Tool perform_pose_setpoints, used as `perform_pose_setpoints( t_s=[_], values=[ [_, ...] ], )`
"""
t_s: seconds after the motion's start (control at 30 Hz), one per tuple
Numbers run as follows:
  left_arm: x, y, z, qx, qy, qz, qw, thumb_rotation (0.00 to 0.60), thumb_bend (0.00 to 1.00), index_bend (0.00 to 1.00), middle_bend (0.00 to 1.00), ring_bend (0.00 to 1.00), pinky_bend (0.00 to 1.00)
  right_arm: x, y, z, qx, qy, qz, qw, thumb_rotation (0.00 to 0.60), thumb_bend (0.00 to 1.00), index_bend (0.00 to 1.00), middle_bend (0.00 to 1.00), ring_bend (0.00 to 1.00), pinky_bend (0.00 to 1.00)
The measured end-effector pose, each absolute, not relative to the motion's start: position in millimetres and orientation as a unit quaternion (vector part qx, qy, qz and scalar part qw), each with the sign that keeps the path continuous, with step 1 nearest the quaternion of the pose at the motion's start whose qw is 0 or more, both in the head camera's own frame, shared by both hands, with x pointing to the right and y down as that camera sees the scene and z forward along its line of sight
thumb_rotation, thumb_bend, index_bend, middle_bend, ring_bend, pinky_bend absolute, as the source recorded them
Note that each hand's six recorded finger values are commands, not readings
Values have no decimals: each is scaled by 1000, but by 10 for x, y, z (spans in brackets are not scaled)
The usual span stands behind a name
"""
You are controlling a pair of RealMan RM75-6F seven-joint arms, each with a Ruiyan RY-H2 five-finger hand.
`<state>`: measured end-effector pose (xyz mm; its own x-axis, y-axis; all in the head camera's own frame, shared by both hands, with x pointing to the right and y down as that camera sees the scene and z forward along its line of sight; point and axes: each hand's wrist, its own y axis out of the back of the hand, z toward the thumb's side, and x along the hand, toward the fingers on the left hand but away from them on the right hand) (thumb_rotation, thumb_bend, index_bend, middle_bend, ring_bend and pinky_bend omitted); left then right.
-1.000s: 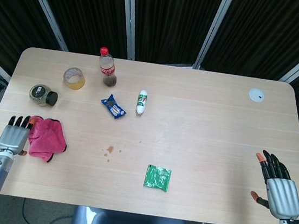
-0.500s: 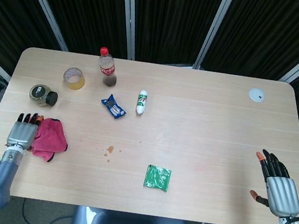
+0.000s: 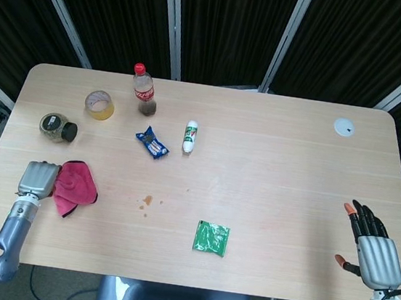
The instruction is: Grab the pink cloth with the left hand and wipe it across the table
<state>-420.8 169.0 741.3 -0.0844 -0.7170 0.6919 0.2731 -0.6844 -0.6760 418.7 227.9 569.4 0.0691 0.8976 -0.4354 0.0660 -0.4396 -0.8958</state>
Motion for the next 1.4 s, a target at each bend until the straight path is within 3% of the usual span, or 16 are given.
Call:
perform_pose_setpoints(
  t_s=[0.3, 0.9, 1.4],
  values=[
    [-3956, 1652, 7364, -600, 216, -681, 360, 600, 601, 802, 591, 496, 569, 4189, 2275, 5698, -633, -382, 566, 365, 600, 0, 0, 0, 0, 151],
    [-2774, 1753, 7191, -688, 241, -571, 377, 600, 605, 834, 621, 520, 587, 4206, 2264, 5689, -626, -393, 567, 363, 600, 0, 6, 0, 0, 151],
    [-1664, 2301, 7258, -751, 188, -510, 374, 600, 602, 839, 622, 521, 587, 4290, 2212, 5572, -598, -464, 549, 354, 600, 0, 9, 0, 0, 151]
  ],
)
